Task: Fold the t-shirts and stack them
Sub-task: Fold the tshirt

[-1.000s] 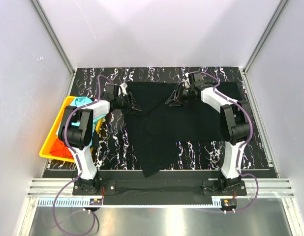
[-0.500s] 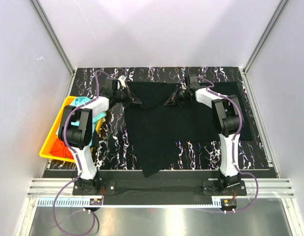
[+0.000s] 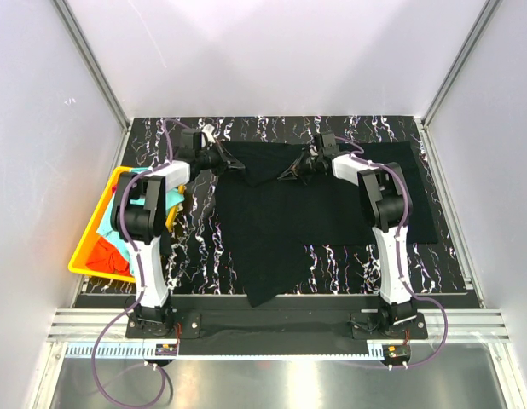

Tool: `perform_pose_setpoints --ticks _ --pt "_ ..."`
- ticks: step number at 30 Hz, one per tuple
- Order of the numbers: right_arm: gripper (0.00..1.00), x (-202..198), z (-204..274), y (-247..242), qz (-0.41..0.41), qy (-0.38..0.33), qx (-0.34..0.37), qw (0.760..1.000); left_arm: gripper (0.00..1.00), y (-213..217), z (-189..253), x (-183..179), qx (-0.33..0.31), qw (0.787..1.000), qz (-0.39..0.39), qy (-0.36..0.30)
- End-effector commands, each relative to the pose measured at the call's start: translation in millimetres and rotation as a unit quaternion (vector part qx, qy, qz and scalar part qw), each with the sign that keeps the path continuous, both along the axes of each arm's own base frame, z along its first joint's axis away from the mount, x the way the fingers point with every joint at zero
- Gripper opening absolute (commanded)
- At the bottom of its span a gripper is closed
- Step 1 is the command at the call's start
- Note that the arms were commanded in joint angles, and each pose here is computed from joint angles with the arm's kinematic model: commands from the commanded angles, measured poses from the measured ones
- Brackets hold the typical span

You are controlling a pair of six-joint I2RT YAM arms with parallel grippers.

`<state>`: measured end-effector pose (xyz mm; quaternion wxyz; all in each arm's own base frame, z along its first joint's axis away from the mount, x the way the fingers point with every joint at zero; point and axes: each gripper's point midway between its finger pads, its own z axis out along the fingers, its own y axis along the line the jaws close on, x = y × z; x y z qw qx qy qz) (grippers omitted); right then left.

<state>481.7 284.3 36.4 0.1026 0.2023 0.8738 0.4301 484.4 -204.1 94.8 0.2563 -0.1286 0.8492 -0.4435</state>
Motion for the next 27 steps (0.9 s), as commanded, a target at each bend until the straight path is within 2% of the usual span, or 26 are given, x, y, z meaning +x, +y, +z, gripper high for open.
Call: perform_pose_setpoints --ticks 1,8,14,21,24,27 --pt "0.00 9.7 12.9 24.9 -0.005 -0.010 0.043 0.999 0.00 -3.6 32.7 22.3 -0.028 0.998 -0.009 -0.051" --pt "0.00 25.0 8.5 37.2 -0.017 -0.014 0.057 0.998 0.00 3.8 40.9 34.0 -0.056 0.997 0.003 -0.062" --pt "0.00 46.0 21.9 43.2 -0.037 -0.039 0.076 0.996 0.05 4.9 36.0 30.7 -0.043 0.997 0.000 -0.061" --pt "0.00 67.9 32.4 48.8 -0.066 -0.046 0.100 0.992 0.05 7.1 37.8 38.9 -0.030 0.997 -0.004 -0.069" --pt "0.02 72.8 32.4 50.6 -0.073 -0.040 0.108 0.991 0.06 8.0 39.2 44.3 -0.028 0.997 -0.001 -0.070" --pt "0.09 72.1 33.7 50.3 -0.075 -0.036 0.114 0.990 0.09 9.3 41.6 50.1 -0.035 0.997 0.005 -0.071"
